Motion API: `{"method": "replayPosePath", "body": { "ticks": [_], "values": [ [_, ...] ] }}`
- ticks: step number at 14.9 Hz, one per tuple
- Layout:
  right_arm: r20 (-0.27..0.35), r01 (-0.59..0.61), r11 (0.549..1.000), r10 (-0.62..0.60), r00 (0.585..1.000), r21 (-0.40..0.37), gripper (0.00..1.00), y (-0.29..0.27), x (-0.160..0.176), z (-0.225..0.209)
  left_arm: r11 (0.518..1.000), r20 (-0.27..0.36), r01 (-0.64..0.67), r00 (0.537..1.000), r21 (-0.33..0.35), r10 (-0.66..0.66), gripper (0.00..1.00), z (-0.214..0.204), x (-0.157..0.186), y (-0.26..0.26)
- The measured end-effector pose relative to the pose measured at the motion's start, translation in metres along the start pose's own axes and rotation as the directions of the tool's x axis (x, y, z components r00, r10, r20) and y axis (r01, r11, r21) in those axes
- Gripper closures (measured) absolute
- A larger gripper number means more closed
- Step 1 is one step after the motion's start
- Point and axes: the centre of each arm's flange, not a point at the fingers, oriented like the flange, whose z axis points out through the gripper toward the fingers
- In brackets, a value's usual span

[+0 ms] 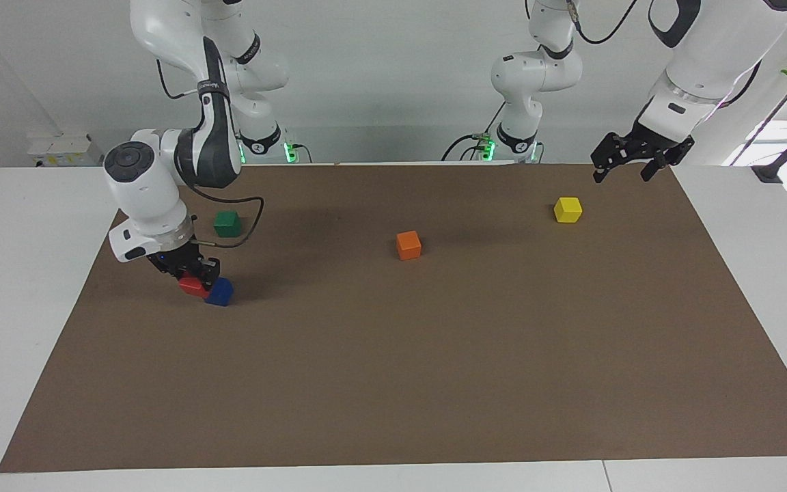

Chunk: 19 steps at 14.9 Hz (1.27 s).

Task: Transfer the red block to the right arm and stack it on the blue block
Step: 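Move the red cube with the right gripper above the blue cube, then lower the red cube onto the blue cube and open the right gripper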

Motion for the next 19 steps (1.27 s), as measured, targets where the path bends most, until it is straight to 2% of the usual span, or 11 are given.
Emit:
{"method": "replayPosePath", "body": {
  "ticks": [5,10,17,18,19],
  "values": [
    [-0.002,-0.029,1.000,0.029,1.000,0.002,0.45,-0.003,-0.003,0.004,1.000,-0.002,-0.001,1.000,-0.001,0.001,0.00,0.000,0.000,0.000],
    [-0.037,-0.010,1.000,0.011,0.999,0.017,0.45,-0.012,-0.014,0.023,1.000,-0.002,-0.004,1.000,-0.002,0.004,0.00,0.000,0.000,0.002],
    [-0.035,-0.012,1.000,0.013,0.999,0.023,0.45,-0.012,-0.022,0.027,1.000,-0.004,-0.004,1.000,-0.002,0.004,0.00,0.000,0.000,0.002],
    [-0.039,-0.021,0.999,0.023,0.999,0.032,0.45,-0.012,-0.022,0.027,1.000,-0.004,-0.004,1.000,-0.002,0.004,0.00,0.000,0.000,0.002],
    [-0.040,-0.031,0.999,0.033,0.999,0.040,0.39,-0.012,-0.023,0.027,1.000,-0.004,-0.004,1.000,-0.002,0.004,0.00,0.000,0.000,0.002]
  ]
}}
